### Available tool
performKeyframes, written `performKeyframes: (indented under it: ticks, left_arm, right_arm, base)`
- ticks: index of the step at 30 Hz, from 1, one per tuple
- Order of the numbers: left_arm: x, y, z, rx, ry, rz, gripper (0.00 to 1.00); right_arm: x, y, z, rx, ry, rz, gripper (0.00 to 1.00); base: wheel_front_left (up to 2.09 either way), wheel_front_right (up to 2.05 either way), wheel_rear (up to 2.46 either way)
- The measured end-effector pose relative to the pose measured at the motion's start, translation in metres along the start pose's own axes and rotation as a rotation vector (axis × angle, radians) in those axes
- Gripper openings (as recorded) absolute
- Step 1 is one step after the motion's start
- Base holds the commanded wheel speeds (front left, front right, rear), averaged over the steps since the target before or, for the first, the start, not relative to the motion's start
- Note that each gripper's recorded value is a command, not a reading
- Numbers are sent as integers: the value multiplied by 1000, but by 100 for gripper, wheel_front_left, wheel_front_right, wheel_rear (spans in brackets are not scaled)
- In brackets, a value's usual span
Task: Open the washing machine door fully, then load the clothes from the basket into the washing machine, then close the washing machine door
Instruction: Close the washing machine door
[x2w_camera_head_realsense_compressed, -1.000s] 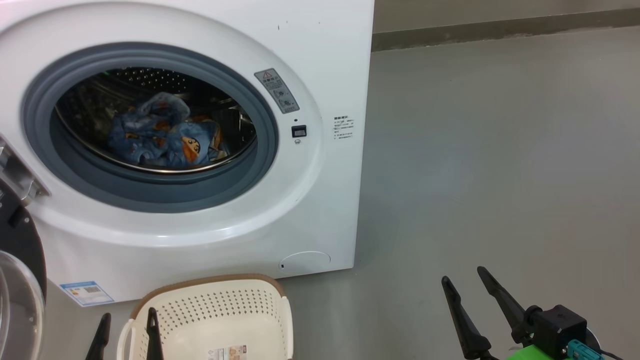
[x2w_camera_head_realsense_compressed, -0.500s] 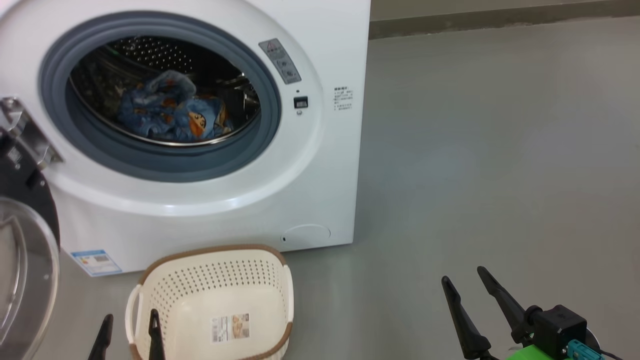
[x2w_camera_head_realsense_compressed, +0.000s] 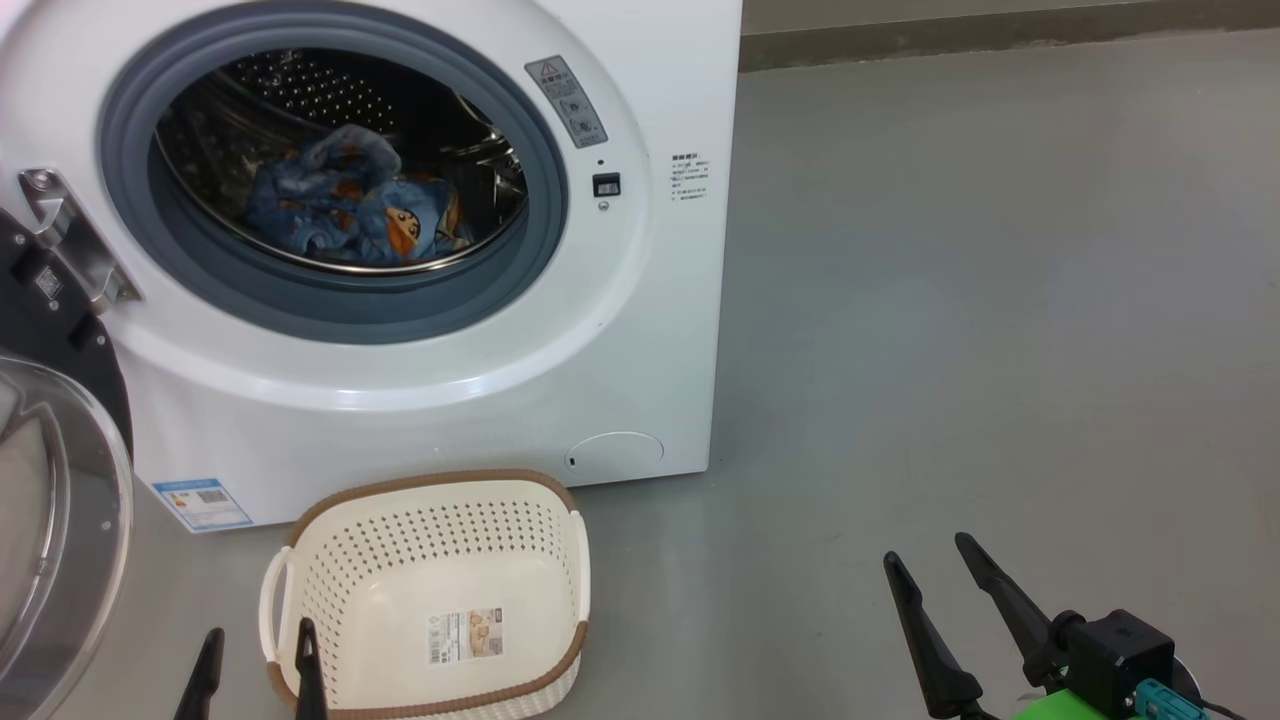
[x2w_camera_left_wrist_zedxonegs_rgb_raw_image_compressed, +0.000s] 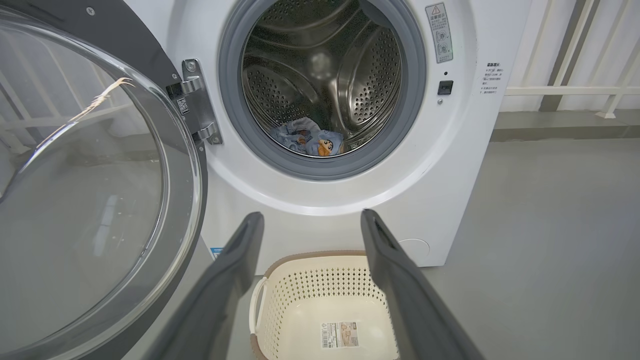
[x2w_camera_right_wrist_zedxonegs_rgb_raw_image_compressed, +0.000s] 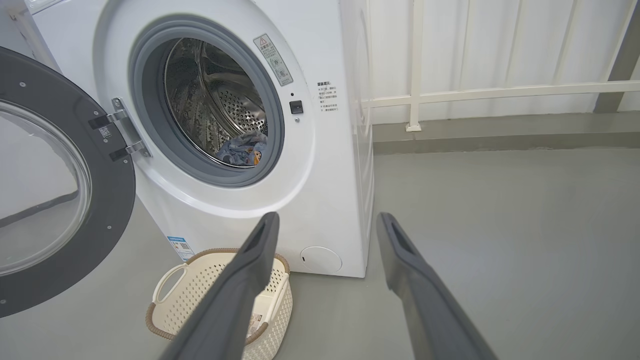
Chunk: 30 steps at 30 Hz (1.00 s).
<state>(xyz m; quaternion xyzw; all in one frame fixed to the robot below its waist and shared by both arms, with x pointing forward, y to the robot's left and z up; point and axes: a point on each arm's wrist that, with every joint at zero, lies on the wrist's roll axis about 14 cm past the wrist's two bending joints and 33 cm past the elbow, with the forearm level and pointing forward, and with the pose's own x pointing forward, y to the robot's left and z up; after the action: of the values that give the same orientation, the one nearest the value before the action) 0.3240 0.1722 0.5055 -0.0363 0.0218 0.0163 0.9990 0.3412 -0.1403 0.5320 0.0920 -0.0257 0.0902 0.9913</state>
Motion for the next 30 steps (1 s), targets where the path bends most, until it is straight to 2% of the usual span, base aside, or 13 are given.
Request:
performKeyframes:
  ticks: [23,30]
  left_arm:
    - [-4,5,1,0,-6,17,100]
    - [-7,18,7,-2,-32,63,100]
  right_arm:
    - [4,5,-2,2,5,17,100]
    - [14,19,-7,6,21,68,100]
  base:
    - [0,0,0]
    - [0,0,0]
